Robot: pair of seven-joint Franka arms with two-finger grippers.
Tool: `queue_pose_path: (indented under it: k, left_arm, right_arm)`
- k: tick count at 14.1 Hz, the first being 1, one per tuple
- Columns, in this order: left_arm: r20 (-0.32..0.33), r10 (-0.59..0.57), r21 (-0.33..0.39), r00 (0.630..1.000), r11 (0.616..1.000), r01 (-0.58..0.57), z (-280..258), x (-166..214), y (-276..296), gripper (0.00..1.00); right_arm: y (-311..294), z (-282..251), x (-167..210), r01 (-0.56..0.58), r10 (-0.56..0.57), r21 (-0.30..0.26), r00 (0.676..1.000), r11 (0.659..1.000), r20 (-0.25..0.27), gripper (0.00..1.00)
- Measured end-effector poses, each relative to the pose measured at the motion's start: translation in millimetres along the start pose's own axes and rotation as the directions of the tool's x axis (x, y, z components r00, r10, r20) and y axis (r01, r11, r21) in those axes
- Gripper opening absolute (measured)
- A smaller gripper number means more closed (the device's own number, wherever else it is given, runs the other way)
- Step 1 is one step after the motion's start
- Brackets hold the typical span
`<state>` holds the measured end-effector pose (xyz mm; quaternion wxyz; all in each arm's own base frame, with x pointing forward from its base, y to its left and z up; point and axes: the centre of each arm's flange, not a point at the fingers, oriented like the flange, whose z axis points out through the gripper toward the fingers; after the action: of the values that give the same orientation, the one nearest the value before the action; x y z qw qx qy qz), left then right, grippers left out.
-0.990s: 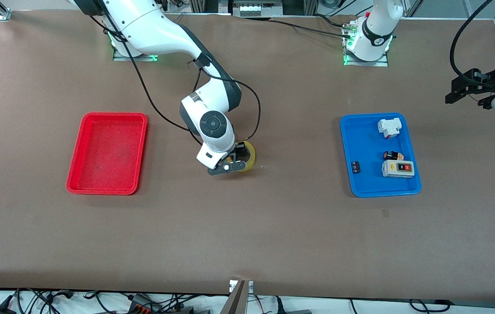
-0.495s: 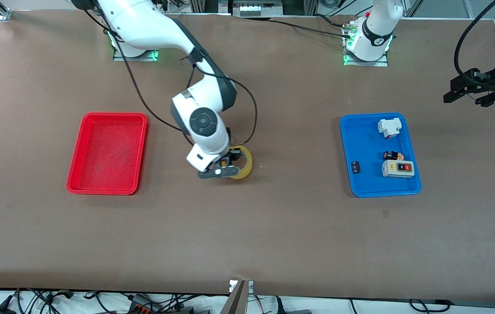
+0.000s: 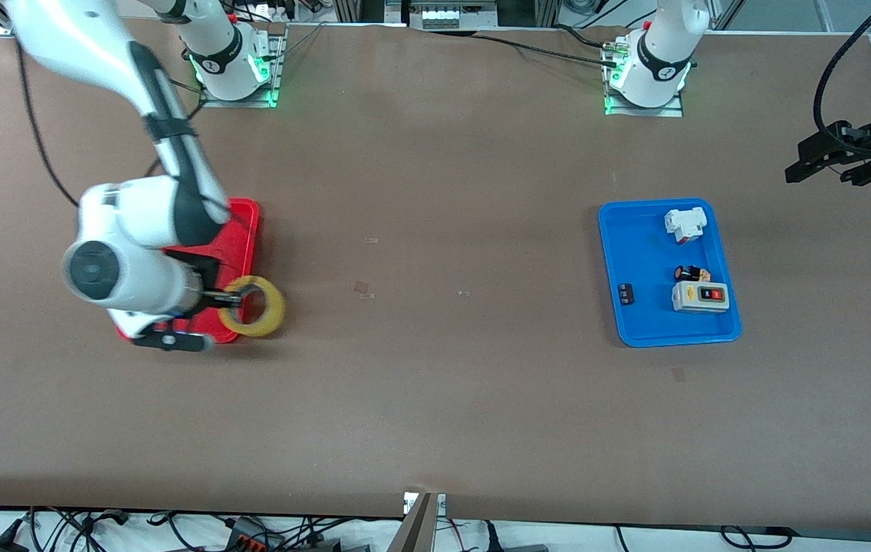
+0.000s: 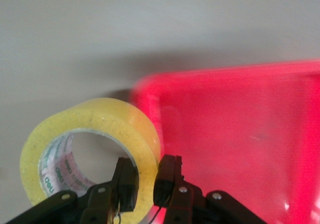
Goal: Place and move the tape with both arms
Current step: 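Carry the tape roll into the red tray with the right gripper, then open the right gripper and lift it away from the tape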
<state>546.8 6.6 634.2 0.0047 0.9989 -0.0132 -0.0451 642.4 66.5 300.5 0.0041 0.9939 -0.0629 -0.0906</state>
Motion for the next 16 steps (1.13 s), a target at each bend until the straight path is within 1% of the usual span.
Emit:
queue_pose_path:
  k: [3, 4, 6, 7, 11, 16]
  left_arm:
    - [0.0, -0.013, -0.001, 1.0, 1.0, 0.013, -0.1, -0.2, -4.5, 1.0]
    - [0.0, -0.017, -0.001, 1.0, 1.0, 0.017, -0.1, -0.2, -6.4, 1.0]
    - [0.0, -0.019, -0.001, 1.0, 1.0, 0.019, 0.1, -0.2, -7.8, 1.0]
    - [0.0, -0.02, -0.001, 1.0, 1.0, 0.02, 0.1, -0.2, -7.9, 1.0]
    - [0.0, -0.02, -0.002, 1.0, 1.0, 0.02, 0.0, -0.1, -7.1, 1.0]
    - [0.0, -0.02, -0.002, 1.0, 1.0, 0.02, 0.1, -0.1, -6.7, 1.0]
  right_arm:
    - [62.8, 15.7, -26.9, -0.013, 0.012, 0.007, 0.998, 1.0, 0.065, 0.2]
    - [75.7, 22.6, -33.3, -0.002, 0.003, -0.009, 0.997, 1.0, 0.075, 0.2]
    - [93.6, 41.4, -39.1, 0.015, -0.012, -0.056, 0.998, 0.998, 0.057, 0.2]
    - [100.9, 49.5, -40.8, 0.02, -0.016, -0.064, 0.999, 0.998, 0.049, 0.2]
    - [112.4, 68.1, -44.7, 0.034, -0.034, -0.057, 0.999, 0.998, 0.005, 0.2]
    - [108.5, 74.1, -48.0, 0.042, -0.042, -0.055, 0.999, 0.998, 0.01, 0.2]
